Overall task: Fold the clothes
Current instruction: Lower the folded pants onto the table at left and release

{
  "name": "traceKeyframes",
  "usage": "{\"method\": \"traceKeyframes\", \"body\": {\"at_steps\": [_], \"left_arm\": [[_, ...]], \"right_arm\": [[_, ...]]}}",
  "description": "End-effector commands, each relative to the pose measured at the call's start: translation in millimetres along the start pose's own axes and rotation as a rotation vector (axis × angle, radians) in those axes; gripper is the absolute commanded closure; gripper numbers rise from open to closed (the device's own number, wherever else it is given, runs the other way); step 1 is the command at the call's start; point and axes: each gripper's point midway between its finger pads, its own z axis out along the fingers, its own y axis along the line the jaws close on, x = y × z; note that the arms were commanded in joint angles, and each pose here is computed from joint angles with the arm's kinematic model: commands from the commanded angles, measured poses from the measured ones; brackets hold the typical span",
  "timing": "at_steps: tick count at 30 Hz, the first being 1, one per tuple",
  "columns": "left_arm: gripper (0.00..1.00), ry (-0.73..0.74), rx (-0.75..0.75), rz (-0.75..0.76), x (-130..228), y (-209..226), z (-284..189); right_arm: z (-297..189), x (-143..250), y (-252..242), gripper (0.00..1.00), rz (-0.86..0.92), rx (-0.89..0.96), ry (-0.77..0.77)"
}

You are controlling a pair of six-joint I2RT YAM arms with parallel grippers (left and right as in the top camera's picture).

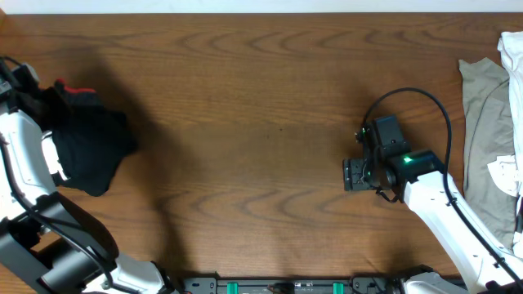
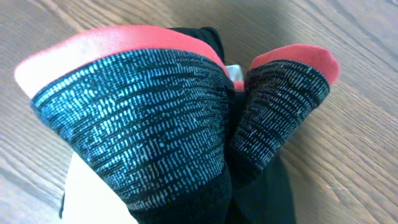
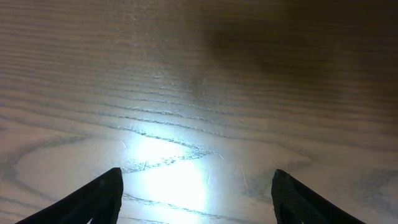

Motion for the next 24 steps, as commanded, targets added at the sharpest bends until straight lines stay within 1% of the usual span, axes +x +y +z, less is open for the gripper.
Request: {"method": "traceKeyframes", "body": {"at_steps": [1,8,9,10,11,15,18,21,24], "left_arm": [[0.94,-0.052,-0.022,-0.036,-16,15,-12],[0.94,-0.037,-0.043,-0.099,-11,32,-14],[0.91,-0.036,-0.045,-0.110,-11,34,-14],[0.49,-0.029,-0.047,-0.117,-9,36,-14],[0.02,-0.021,-0.050,-0.121,-7,38,-14],[0.02,0.002,-0.111,-0.261,2,59,-17],[0.02,0.003,-0.117,-0.325,4,69,-18],[0.02,0.002,-0.048,-0.345,3,65,-19],[0.02,-0.015,0.081,-0.346,-5,46,-20]], "right_arm": [[-4,-3,-2,0.25,-0.008,0.004,-0.015],[-4,-3,-2,0.25,-0.008,0.004,-0.014],[-4,-2,-2,0.25,-0.008,0.005,-0.013],[-4,-2,-2,0.25,-0.008,0.005,-0.012],[-4,-2,-2,0.25,-0.008,0.006,-0.010],[-4,-1,-2,0.25,-0.008,0.006,-0.008],[-4,-1,-2,0.25,-0.008,0.006,-0.008],[-4,-1,-2,0.25,-0.008,0.006,-0.008],[-4,-1,-2,0.25,-0.008,0.006,-0.007]]}}
